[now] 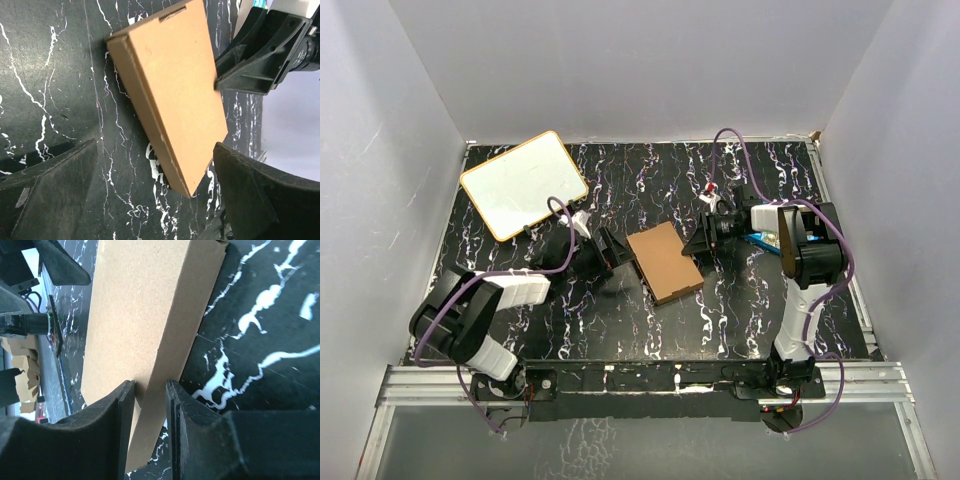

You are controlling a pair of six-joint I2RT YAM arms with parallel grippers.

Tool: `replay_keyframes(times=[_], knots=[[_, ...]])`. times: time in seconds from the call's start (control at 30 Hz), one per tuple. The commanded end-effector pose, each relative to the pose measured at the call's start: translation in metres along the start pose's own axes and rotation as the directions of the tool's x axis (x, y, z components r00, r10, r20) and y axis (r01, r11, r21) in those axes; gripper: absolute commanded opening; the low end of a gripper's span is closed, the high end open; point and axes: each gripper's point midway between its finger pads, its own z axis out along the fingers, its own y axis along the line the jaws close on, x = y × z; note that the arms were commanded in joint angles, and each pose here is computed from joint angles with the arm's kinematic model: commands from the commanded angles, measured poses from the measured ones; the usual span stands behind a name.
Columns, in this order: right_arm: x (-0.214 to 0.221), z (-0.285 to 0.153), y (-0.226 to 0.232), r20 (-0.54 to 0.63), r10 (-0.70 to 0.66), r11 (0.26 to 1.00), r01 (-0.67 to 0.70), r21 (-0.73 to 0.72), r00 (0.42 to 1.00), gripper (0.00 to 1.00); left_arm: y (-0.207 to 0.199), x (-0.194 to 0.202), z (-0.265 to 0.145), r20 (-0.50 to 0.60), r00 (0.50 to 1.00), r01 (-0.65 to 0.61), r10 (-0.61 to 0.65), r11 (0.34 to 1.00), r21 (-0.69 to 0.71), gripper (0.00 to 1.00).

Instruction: Fold the paper box

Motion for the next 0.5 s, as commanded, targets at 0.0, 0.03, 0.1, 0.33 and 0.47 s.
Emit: replay_keyframes(times=[0.0,0.03,0.1,0.33,0.47], knots=[[-0.001,0.008,0.008,0.006,-0.044,0.998,0.044,-0.050,0.999,0.34,-0.016,0.001,0.005,0.013,0.995,0.099,-0.101,0.992,0.075,0.96],[0.000,0.008,0.008,0.004,-0.038,0.998,0.038,-0.050,0.999,0.34,-0.015,0.003,0.008,0.010,0.993,0.116,-0.117,0.991,0.074,0.96],[0.002,0.009,0.007,0.003,-0.027,0.998,0.027,-0.052,1.000,0.33,-0.013,0.008,0.013,0.004,0.988,0.151,-0.151,0.986,0.066,0.95],[0.003,0.006,-0.015,0.001,-0.005,0.998,0.005,0.068,1.000,0.31,-0.002,0.024,0.024,-0.006,0.977,0.215,-0.215,0.977,0.011,0.92],[0.001,-0.005,-0.027,0.030,0.035,0.994,-0.038,0.106,0.999,0.29,-0.006,0.023,0.024,0.012,0.974,0.227,-0.228,0.973,0.035,0.93]])
